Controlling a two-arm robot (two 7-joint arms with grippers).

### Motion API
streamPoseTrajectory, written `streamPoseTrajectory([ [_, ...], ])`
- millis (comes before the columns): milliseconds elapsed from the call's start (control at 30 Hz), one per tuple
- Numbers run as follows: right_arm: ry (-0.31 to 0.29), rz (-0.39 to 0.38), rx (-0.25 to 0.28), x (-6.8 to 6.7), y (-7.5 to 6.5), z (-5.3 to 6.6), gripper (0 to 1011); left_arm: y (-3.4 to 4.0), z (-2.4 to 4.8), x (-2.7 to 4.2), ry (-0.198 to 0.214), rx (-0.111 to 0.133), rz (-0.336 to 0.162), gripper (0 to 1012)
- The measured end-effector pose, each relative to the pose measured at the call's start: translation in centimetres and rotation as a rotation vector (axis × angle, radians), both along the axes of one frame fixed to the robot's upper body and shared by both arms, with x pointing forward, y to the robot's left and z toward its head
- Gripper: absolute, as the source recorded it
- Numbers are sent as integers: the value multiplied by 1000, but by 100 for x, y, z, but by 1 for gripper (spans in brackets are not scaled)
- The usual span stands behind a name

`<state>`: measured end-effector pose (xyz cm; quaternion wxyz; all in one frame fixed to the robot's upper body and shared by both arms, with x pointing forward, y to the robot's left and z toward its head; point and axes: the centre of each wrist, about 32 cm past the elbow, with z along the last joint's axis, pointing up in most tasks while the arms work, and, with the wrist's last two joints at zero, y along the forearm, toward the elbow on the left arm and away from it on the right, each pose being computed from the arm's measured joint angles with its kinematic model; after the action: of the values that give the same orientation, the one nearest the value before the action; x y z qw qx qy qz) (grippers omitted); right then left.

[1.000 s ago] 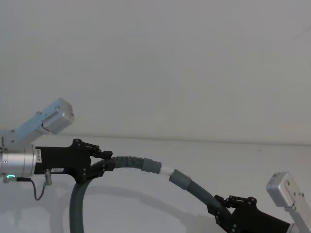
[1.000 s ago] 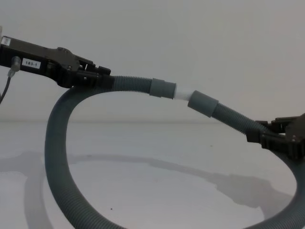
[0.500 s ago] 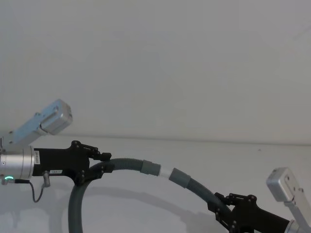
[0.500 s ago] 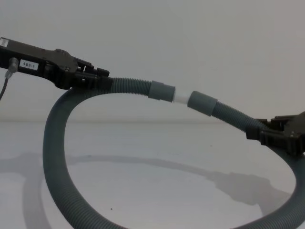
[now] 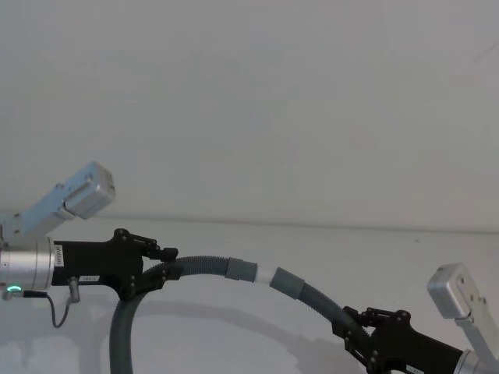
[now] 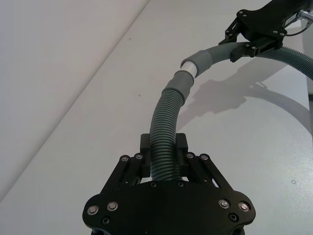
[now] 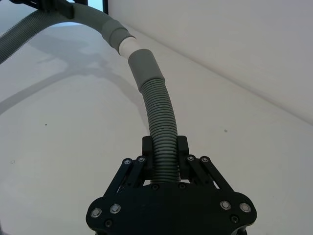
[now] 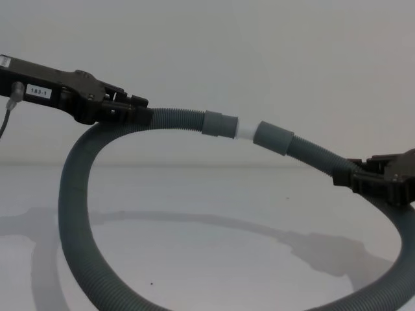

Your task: Use both hands to pick up one end of the pipe from the table, align the ends, and insert them.

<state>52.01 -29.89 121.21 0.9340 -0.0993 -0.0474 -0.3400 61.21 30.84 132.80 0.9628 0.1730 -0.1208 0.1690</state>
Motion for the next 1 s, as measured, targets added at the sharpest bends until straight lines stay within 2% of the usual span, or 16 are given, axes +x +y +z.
streamPoseTrajectory([
  [467, -61, 47, -28, -7, -23, -29, 258, 2, 37, 96, 1, 12, -26, 272],
  [800, -132, 100, -72, -8, -65, -45, 258, 5, 81, 201, 9, 35, -57, 271],
  [1000, -151, 118, -90, -9, -75, -40, 258, -11, 93, 259, 12, 44, -74, 271],
])
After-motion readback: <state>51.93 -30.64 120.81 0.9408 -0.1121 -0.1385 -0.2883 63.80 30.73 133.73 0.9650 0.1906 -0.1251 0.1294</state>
